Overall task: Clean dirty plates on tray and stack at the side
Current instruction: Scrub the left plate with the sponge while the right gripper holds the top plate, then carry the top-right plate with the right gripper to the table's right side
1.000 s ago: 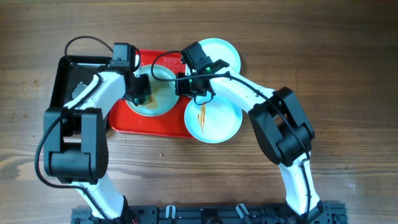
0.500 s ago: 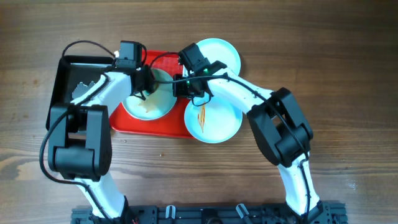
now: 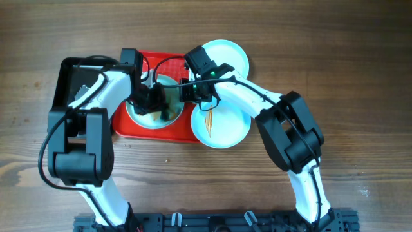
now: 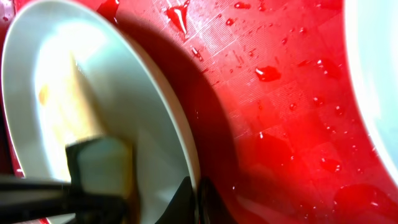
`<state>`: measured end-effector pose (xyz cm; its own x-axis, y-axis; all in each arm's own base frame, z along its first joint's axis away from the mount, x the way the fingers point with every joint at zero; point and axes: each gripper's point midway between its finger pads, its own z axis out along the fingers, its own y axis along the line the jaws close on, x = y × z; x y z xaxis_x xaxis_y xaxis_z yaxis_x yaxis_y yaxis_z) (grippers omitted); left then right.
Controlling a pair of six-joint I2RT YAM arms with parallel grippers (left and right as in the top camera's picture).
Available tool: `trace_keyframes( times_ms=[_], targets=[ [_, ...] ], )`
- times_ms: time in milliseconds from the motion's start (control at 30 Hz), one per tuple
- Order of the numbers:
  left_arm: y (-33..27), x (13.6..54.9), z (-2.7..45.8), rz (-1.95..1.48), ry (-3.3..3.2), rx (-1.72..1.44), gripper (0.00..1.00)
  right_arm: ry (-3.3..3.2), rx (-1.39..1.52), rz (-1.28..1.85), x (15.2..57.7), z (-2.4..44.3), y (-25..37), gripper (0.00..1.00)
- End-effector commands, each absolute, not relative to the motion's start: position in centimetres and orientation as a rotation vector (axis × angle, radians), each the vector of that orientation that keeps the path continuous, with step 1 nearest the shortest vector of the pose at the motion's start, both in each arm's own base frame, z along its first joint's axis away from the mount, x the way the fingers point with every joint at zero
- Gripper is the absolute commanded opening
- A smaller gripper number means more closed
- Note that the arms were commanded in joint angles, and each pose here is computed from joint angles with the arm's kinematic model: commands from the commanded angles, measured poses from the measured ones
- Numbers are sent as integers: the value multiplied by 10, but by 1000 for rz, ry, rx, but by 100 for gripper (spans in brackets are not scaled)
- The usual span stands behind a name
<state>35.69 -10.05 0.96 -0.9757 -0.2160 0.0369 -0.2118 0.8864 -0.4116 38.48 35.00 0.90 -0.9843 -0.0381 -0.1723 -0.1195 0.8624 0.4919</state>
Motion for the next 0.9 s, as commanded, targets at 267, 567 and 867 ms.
trace_keyframes(
  times_ms=[267, 567, 867],
  targets=[
    [2, 417, 63, 216, 2743, -708, 4, 2903, -87, 731, 386, -4, 345, 4],
    [-2, 407, 158, -138, 2847, -629, 4, 2960, -30, 715, 376, -26, 349, 25],
    [11, 406, 158, -168, 2839, -668, 4, 2780, -140, 687, 409, 61, 336, 4]
  ],
)
